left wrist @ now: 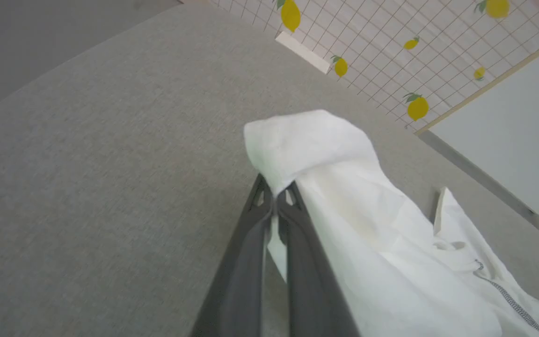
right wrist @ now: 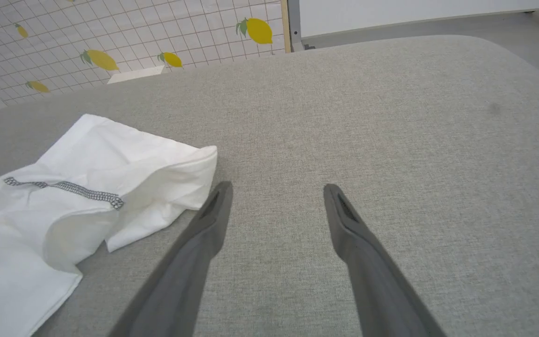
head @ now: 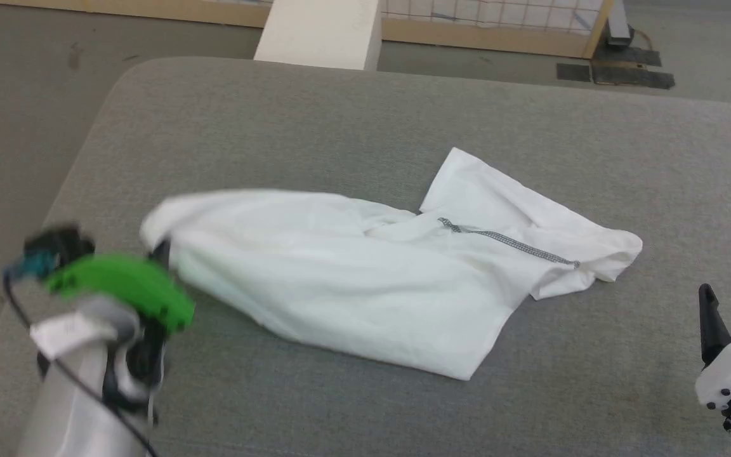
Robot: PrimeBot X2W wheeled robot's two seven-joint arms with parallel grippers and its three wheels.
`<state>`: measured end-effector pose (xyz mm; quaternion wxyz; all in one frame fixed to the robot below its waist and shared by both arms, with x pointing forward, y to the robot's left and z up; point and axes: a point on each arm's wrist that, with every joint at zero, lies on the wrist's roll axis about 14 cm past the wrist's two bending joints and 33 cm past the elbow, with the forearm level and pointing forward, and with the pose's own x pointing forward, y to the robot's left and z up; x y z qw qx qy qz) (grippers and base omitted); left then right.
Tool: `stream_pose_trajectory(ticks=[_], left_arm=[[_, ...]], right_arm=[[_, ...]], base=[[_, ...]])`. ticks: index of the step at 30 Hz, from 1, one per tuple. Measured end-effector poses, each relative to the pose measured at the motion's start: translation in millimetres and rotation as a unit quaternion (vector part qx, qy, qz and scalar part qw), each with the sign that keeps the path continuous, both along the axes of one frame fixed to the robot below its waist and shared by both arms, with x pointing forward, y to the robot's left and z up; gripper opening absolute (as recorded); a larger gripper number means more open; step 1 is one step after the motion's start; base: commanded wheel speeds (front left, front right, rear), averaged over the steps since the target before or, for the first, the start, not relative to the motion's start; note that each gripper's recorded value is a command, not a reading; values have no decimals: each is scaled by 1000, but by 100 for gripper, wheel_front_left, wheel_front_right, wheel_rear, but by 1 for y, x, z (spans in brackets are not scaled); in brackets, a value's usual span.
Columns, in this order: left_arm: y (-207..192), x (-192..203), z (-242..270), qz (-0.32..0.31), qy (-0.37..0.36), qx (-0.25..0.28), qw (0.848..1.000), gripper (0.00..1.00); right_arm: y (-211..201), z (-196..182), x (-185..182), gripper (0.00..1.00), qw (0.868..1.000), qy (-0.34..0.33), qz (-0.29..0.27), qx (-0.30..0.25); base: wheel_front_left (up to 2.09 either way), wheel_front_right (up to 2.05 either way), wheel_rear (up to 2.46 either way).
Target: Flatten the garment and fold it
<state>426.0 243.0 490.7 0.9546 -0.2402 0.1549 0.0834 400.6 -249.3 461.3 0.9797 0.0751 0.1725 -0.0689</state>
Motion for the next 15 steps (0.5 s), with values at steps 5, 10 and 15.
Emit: stream_pose_trajectory(ticks=[5, 10, 15], left_arm=[[8, -69, -74, 42, 126, -44, 990, 0], [-7, -83, -87, 50, 139, -110, 983, 26], [2, -60, -39, 52, 20, -116, 992, 100]], right_arm=[[8, -3, 3, 100, 1000, 4, 11, 3], [11, -5, 3, 100, 1000, 8, 16, 4], [20, -3, 5, 100, 1000, 7, 30, 2]], base=[[0, 0, 0], [0, 0, 0], [0, 0, 0]])
